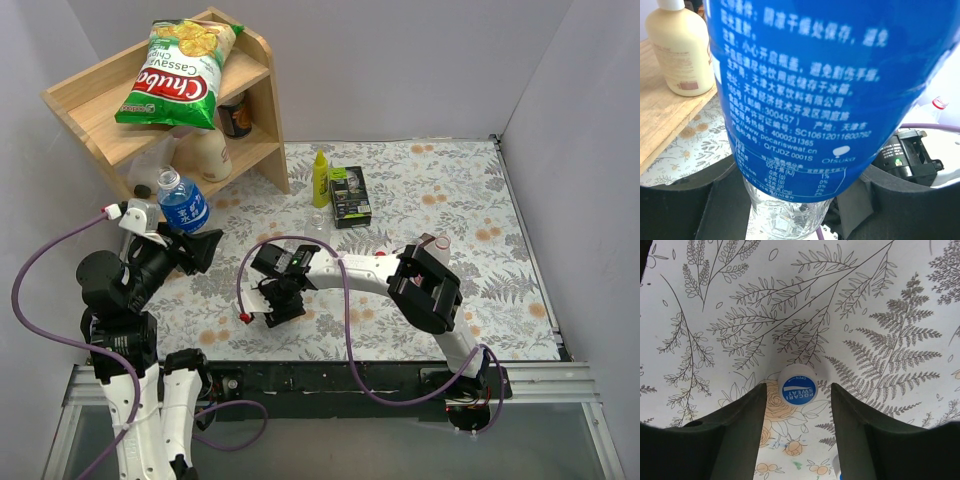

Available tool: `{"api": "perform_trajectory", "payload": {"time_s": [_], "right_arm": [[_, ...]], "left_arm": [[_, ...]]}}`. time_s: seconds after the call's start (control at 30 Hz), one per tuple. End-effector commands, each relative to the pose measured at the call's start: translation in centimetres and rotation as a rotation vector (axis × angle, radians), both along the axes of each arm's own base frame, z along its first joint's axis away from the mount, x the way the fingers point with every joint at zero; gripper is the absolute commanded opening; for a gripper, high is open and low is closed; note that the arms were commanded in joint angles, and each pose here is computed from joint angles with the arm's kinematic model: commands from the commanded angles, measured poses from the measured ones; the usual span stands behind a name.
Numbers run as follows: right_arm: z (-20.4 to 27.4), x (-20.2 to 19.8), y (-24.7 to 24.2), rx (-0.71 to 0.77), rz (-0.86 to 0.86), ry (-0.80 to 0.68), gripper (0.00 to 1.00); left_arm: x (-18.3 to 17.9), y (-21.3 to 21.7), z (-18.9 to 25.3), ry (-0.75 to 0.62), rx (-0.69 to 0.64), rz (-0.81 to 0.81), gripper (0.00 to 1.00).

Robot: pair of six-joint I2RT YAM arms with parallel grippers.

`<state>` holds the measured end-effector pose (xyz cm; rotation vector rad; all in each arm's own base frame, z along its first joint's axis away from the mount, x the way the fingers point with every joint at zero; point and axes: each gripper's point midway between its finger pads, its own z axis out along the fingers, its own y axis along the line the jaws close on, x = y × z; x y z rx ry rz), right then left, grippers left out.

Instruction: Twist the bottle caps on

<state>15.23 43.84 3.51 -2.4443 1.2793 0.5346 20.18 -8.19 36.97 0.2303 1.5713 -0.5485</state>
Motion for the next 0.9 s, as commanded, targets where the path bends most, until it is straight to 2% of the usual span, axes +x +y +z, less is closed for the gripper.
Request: {"api": "perform_trajectory", "payload": {"time_s": [0.0,0.23,0.4,0.53,0.6,0.67,0.73,0.87], "right_arm": [[-1.0,-0.1,-0.5,-0.024,0.022,-0.001,0.60],[-1.0,-0.3,-0.2,-0.016,0.015,0.011,0.57],[-1.2,-0.8,-0.2,-0.019,0.025,0.022,0.51],[-1.4,-1.5,-0.2,-0.023,0.035,0.044,0.40],[-1.0,-1.8,-0.2,-0.018,0.045,0.045,0.31],[0.0,-1.9,-0.5,-0.017,0.032,0.047,0.26],[3.1,-2.3,-1.6,-0.001,0.016,0.066,0.23],[10.2,-2.5,-5.0,0.064,-0.054,0.123,0.20]], "left_arm": [[0.3,-0.1,-0.4,0.010,-0.009,-0.011,0.02],[0.4,0.0,-0.5,0.010,-0.013,-0.010,0.02],[0.6,-0.1,-1.1,0.022,-0.015,-0.019,0.03],[0.8,-0.2,-2.0,0.036,-0.011,-0.039,0.04],[0.9,-0.6,-2.6,0.040,-0.010,-0.071,0.05],[1.4,-1.0,-3.1,0.019,0.002,-0.111,0.06],[2.2,-1.1,-2.5,-0.038,0.024,-0.126,0.06],[4.1,-1.9,-4.1,-0.089,0.131,-0.215,0.01]]}}
